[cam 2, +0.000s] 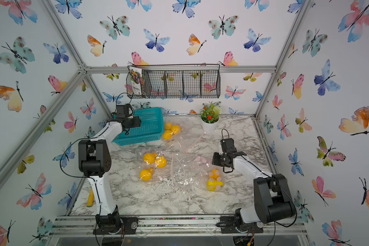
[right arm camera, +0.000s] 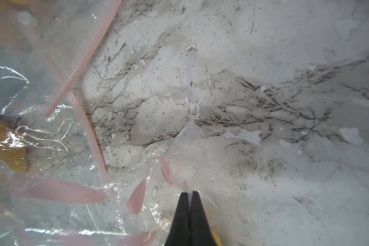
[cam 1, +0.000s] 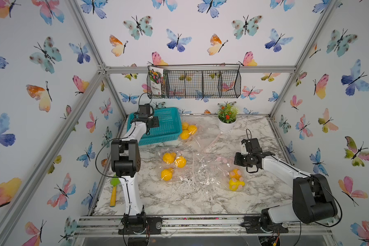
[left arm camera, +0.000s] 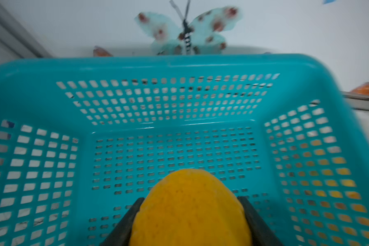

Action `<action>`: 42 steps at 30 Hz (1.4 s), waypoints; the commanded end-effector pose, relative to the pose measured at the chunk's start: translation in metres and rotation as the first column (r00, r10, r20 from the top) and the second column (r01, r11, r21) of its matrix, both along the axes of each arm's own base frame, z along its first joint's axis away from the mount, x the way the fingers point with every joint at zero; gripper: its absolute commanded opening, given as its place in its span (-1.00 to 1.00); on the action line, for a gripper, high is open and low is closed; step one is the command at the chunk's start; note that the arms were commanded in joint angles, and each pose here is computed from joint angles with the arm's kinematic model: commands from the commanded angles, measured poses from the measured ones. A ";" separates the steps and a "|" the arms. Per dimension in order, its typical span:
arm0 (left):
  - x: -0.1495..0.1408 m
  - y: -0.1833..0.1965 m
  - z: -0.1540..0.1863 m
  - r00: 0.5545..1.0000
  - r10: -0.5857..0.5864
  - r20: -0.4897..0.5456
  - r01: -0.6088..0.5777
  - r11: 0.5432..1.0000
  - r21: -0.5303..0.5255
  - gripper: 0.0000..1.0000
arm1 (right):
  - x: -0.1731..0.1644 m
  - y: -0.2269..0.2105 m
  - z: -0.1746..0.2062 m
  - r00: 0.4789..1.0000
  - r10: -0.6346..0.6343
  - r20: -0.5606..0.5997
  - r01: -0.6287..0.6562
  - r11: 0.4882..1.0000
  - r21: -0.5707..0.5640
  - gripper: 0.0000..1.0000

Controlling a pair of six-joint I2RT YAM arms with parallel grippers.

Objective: Open the zip-top bag and take out the pear
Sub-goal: Place the pear in the basket.

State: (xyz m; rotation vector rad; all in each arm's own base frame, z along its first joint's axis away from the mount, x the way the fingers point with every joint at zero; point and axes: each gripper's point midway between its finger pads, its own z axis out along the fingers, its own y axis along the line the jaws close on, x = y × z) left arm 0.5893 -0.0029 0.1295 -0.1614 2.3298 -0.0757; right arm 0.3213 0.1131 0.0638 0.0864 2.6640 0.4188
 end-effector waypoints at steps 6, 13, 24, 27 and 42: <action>0.034 0.057 -0.035 0.987 0.160 0.009 -0.160 0.986 0.048 0.05 | 0.001 0.007 -0.006 0.999 0.028 -0.033 -0.027 0.999 0.027 -0.94; 0.048 0.068 -0.064 0.987 0.162 -0.016 -0.159 0.982 0.098 0.33 | 0.005 0.009 -0.005 0.999 0.034 -0.033 -0.033 0.999 0.029 -0.94; 0.039 0.054 0.008 0.990 0.109 0.086 -0.113 0.993 0.043 0.56 | 0.008 0.011 0.002 0.999 0.049 -0.019 -0.048 0.998 0.035 -0.94; 0.027 0.043 0.036 0.991 0.077 0.112 -0.079 0.997 0.009 0.57 | 0.009 0.012 0.004 0.998 0.054 -0.009 -0.054 0.998 0.034 -0.94; -0.116 -0.096 0.068 0.951 -0.298 0.078 0.307 0.933 -0.187 0.46 | 0.018 0.023 0.006 0.993 0.121 -0.004 -0.121 0.991 0.058 -0.94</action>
